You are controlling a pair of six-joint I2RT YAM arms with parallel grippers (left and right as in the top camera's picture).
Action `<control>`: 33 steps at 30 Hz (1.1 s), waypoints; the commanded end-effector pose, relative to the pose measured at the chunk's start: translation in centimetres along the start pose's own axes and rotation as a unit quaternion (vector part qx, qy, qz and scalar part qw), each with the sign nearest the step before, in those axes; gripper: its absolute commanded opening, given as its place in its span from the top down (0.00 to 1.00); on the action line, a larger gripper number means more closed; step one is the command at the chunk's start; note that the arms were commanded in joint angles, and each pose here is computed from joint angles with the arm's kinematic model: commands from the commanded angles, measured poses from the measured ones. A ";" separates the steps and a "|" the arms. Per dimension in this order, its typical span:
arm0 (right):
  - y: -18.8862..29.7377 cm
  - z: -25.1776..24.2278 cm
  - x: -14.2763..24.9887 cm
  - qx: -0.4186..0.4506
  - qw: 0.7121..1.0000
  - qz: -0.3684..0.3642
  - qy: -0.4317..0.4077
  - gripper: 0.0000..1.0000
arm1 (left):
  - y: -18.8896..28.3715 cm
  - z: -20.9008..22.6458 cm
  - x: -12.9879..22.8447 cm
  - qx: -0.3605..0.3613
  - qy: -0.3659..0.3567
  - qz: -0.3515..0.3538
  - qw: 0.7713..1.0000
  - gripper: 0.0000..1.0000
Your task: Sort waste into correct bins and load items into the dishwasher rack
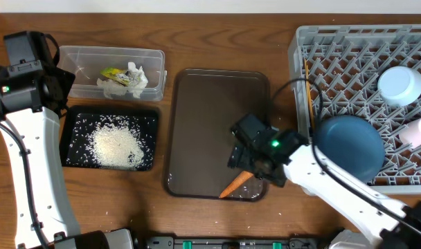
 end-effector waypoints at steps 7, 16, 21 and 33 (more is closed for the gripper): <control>-4.2 1.8 0.7 0.005 0.998 0.043 -0.034 0.04 | -0.3 0.2 -0.2 -0.009 -0.006 -0.008 1.000 0.01; -8.7 3.4 1.6 0.004 0.994 0.104 -0.044 0.12 | -0.3 0.2 -0.2 -0.009 -0.006 -0.008 1.000 0.01; -9.2 3.5 1.9 0.009 0.993 0.111 -0.040 0.21 | -0.3 0.2 -0.2 -0.009 -0.006 -0.008 1.000 0.01; -9.2 3.4 1.4 0.016 0.995 0.090 -0.039 0.39 | -0.3 0.2 -0.2 -0.009 -0.006 -0.008 1.000 0.00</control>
Point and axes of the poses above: each gripper's point midway between its finger pads, its own y axis back along the fingers, its own z axis along the line the jaws close on, x = y × z, the point moved 8 cm from there along y, back along the fingers, and after that the axes turned 13 degrees about y, right-handed, at the moved point
